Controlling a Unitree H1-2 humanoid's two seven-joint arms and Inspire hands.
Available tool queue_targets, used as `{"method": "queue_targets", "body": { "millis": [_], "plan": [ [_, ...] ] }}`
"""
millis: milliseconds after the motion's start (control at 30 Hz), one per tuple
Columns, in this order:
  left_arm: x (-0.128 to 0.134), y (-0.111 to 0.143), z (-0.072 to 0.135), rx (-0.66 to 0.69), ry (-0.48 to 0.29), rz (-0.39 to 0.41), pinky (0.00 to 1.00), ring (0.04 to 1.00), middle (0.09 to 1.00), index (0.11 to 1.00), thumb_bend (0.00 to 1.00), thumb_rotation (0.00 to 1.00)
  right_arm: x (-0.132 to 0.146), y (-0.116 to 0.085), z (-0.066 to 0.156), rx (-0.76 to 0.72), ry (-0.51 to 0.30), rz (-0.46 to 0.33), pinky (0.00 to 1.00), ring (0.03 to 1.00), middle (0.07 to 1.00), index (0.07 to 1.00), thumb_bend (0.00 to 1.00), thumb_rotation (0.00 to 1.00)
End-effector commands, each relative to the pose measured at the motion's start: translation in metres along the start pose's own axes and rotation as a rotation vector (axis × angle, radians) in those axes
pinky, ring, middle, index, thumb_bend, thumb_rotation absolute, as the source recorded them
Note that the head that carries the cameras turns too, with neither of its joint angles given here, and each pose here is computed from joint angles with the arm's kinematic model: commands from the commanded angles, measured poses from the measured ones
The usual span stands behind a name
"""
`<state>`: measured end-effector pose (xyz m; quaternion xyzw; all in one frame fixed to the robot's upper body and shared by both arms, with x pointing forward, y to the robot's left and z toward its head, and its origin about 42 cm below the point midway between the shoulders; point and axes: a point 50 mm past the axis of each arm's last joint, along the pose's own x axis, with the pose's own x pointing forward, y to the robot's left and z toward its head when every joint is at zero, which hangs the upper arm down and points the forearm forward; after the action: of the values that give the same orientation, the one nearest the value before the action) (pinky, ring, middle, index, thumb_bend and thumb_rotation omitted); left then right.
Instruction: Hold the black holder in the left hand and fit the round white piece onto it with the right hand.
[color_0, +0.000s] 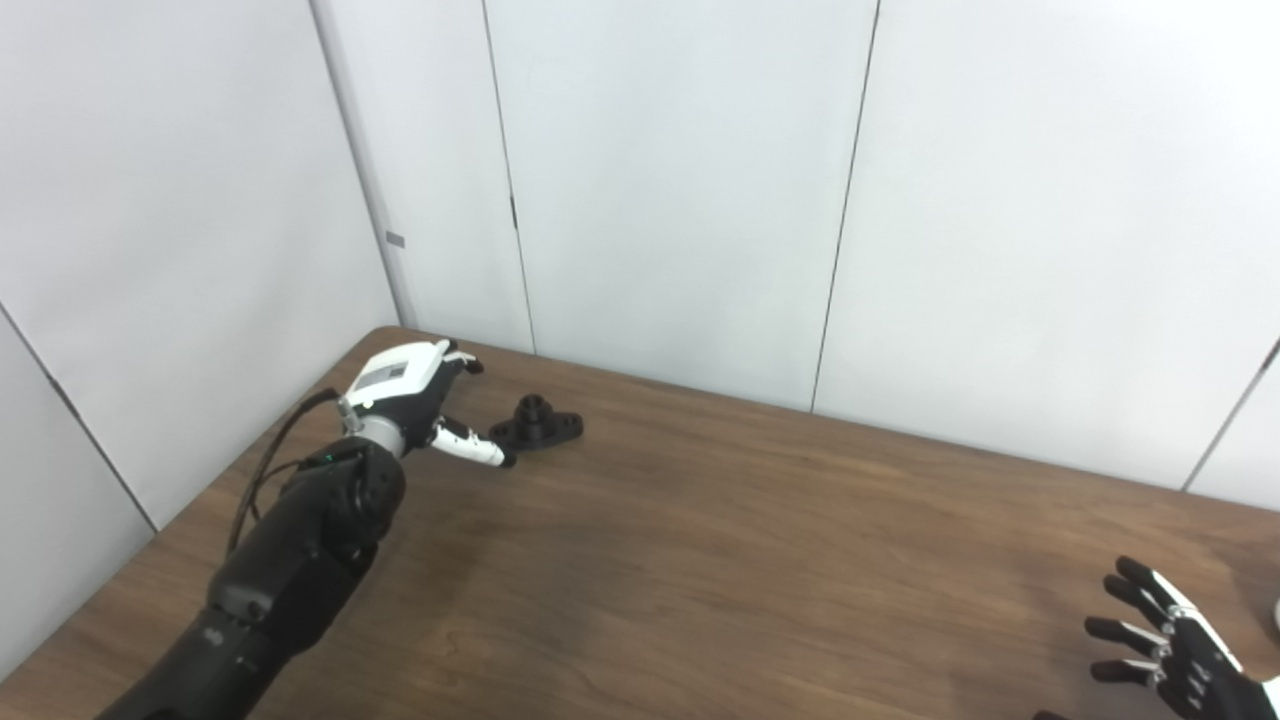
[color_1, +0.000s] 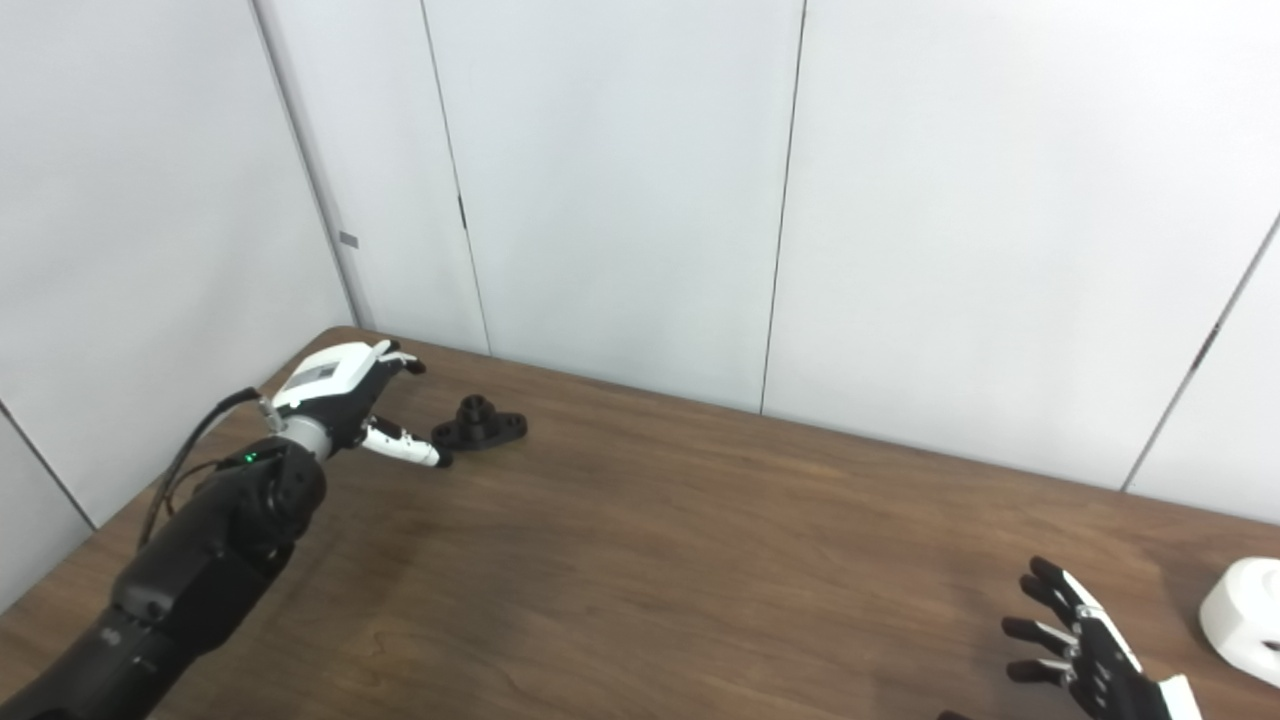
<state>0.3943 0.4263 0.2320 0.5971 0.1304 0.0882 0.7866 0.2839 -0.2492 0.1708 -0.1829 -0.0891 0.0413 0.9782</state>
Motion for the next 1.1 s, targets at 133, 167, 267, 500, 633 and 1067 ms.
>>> {"method": "queue_targets", "body": {
  "millis": [133,167,267,500,633,1067],
  "plan": [
    [0.008,0.02,0.005,-0.004,-0.008,0.091,1.0,1.0,1.0,0.854,0.98,0.31,0.004,-0.003,0.016,-0.005,-0.059,-0.009,0.66,0.778,0.885,0.9,0.68,0.0],
    [0.008,0.018,0.005,-0.007,-0.007,0.089,1.0,1.0,1.0,0.85,0.96,0.3,0.004,-0.003,0.017,-0.005,-0.057,-0.01,0.66,0.776,0.885,0.901,0.68,0.0],
    [0.007,0.015,0.006,-0.009,-0.009,0.092,1.0,1.0,1.0,0.843,0.95,0.29,0.003,-0.003,0.018,-0.005,-0.059,-0.009,0.65,0.775,0.885,0.902,0.68,0.0],
    [0.01,0.01,0.006,-0.03,-0.013,0.114,1.0,1.0,1.0,0.823,0.95,0.3,0.001,-0.002,0.02,-0.005,-0.059,-0.003,0.65,0.777,0.887,0.901,0.67,0.0],
    [0.013,0.004,0.004,-0.033,0.0,0.107,1.0,1.0,1.0,0.819,0.92,0.33,0.0,0.0,0.021,-0.01,-0.06,0.0,0.65,0.779,0.886,0.904,0.67,0.0],
    [0.02,-0.018,0.002,-0.079,-0.002,0.121,0.99,1.0,1.0,0.79,0.85,0.29,-0.004,0.0,0.026,-0.022,-0.06,0.001,0.65,0.769,0.879,0.899,0.68,0.0]
  ]
}}
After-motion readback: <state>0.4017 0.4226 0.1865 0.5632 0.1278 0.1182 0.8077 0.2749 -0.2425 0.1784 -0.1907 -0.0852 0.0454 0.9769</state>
